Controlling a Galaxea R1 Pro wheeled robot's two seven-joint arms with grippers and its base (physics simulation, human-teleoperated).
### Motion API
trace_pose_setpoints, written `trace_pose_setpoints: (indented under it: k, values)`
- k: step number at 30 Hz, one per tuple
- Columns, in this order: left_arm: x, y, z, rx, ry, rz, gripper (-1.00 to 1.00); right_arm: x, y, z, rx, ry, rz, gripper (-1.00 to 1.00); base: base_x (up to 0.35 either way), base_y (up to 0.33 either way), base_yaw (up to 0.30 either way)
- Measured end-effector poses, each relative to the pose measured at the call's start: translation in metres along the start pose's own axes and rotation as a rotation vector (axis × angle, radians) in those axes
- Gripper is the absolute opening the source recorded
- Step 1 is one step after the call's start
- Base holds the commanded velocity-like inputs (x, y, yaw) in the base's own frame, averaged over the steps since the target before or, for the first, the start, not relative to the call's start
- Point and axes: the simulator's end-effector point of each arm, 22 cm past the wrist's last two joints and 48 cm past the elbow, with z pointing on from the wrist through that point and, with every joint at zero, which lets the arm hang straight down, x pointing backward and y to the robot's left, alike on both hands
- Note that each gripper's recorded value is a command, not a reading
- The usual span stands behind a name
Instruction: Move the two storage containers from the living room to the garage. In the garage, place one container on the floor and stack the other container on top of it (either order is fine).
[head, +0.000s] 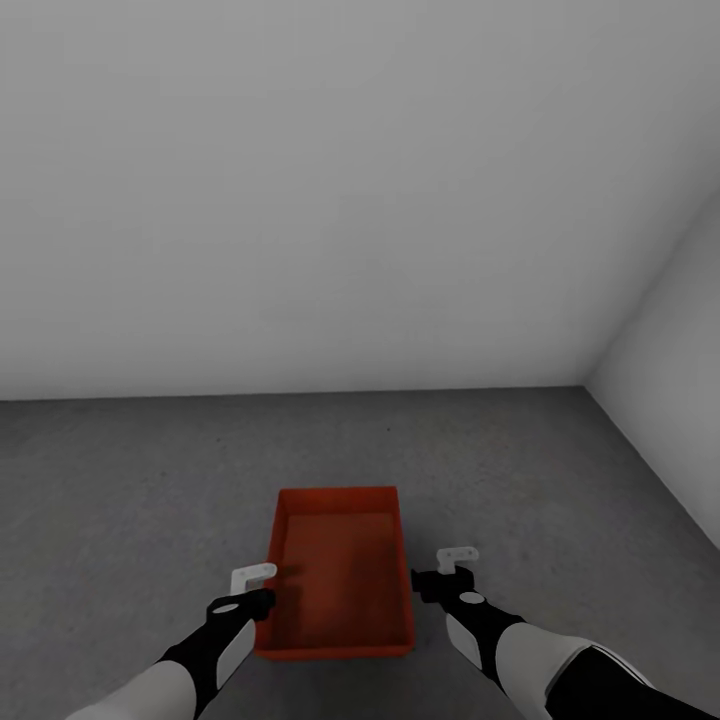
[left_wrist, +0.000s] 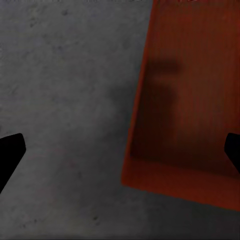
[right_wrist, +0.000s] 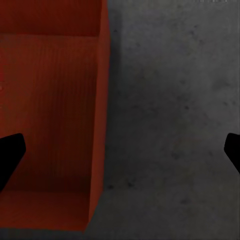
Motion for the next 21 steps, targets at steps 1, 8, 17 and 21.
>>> trace_pose_setpoints:
  k: [1,8,17,21]
  values:
    - [-0.001,0.000,-0.002,0.000,0.000,0.000,1.00,-0.001,0.000,-0.001,0.000,0.000,0.000,1.00,0.000,0.000,0.000]
    - [-0.008,0.002,-0.013,-0.002,0.001,0.000,1.00,-0.009,0.001,-0.012,-0.003,0.006,-0.004,1.00,0.000,0.000,0.000]
    - [-0.014,0.013,-0.026,-0.012,0.016,-0.043,1.00,-0.017,0.000,-0.025,0.001,0.022,-0.002,1.00,0.000,0.000,0.000]
    - [-0.017,0.015,-0.032,-0.011,0.019,-0.052,1.00,-0.021,-0.003,-0.031,0.006,0.021,-0.002,1.00,0.000,0.000,0.000]
